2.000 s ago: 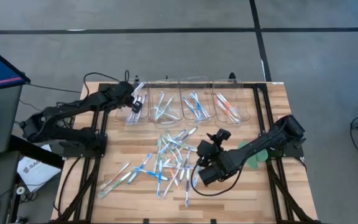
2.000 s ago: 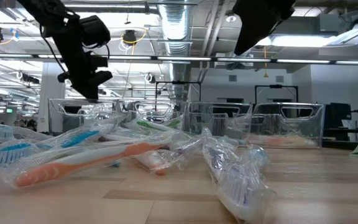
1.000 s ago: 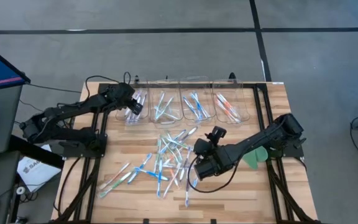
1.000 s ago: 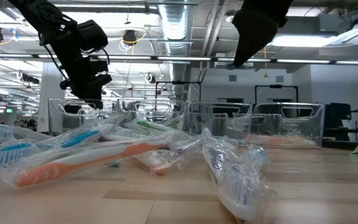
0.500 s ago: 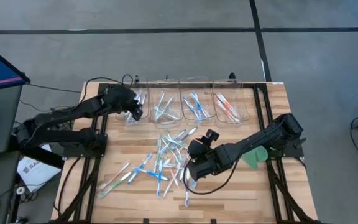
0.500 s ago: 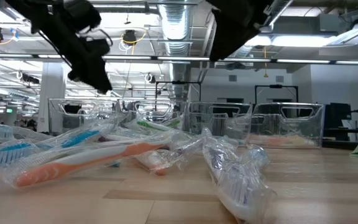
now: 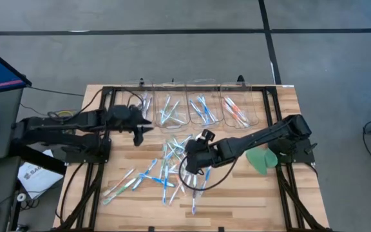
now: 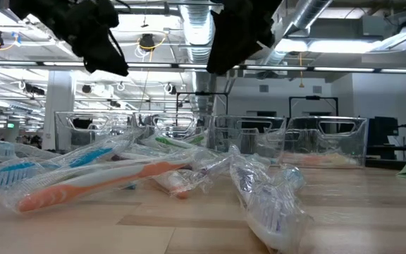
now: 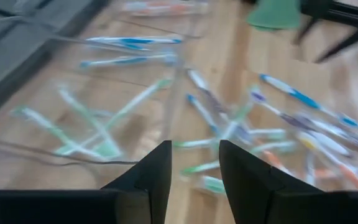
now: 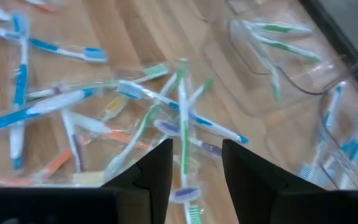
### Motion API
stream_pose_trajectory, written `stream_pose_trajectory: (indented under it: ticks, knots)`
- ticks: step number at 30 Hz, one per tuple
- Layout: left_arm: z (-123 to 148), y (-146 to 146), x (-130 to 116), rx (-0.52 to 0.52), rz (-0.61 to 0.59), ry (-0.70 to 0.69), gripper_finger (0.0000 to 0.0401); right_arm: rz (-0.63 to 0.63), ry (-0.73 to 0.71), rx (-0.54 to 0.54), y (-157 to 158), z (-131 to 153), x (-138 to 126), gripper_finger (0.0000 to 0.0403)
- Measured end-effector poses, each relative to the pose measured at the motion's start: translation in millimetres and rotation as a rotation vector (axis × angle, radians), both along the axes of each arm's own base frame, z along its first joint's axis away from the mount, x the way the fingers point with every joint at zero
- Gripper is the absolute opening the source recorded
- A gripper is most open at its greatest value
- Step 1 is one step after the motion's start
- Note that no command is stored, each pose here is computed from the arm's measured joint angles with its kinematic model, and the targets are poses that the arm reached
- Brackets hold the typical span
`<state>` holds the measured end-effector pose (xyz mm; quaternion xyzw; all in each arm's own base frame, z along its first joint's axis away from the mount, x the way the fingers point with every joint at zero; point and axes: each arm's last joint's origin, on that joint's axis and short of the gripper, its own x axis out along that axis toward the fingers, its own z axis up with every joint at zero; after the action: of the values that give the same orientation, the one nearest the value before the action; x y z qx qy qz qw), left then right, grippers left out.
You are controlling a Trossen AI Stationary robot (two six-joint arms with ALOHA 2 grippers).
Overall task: Pick & Place Toothbrushes
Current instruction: Put the green toothbrush into the middle left transparent bin
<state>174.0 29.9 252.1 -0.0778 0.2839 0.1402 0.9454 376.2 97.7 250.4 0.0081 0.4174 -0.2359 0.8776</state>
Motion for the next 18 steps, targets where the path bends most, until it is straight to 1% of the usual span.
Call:
stream_pose_trajectory:
  ticks: [2,4,6,8,9,11,12,13,14,15,18]
  knots:
    - [-0.4,-7.6,1.5,-0.001,-0.043,0.003,0.0126,0.008,0.009,0.005,-3.5,-0.2,1.1,0.0124]
    - [-0.4,-14.8,2.3,-0.001,-0.084,0.002,0.0126,0.047,0.038,-0.002,-6.7,-2.7,3.3,0.012]
    - [-0.4,-21.6,2.8,-0.007,-0.118,0.001,0.0126,0.109,0.082,-0.03,-8.7,-12.0,9.6,0.0119]
    - [-0.4,-27.8,3.0,-0.015,-0.147,-0.001,0.0126,0.174,0.152,-0.065,-7.3,-27.9,14.1,0.0123]
    - [-0.6,-30.9,3.0,-0.015,-0.165,-0.001,0.0126,0.209,0.141,-0.063,-5.2,-33.8,20.9,0.0126]
    - [-3.4,-35.7,2.8,-0.016,-0.192,0.002,0.0126,0.27,0.174,-0.048,-5.4,-40.8,22.7,0.0136]
    - [-5.5,-37.6,2.5,-0.016,-0.203,0.004,0.0126,0.29,0.167,-0.026,-5.3,-43.5,26.3,0.0142]
    - [-7.9,-38.9,2.3,-0.015,-0.21,0.009,0.0126,0.303,0.127,0.003,-5.9,-44.1,33.4,0.015]
    - [-10.4,-39.6,1.2,-0.015,-0.213,0.015,0.0126,0.303,0.135,0.013,-8.2,-46.3,34.2,0.0158]
    - [-12.3,-40.5,0.8,-0.015,-0.217,0.018,0.0126,0.296,0.172,0.011,-12.0,-49.7,31.5,0.0166]
    - [-19.3,-41.1,-0.4,-0.017,-0.218,0.019,0.0126,0.277,0.156,0.026,-19.7,-50.8,35.6,0.0195]
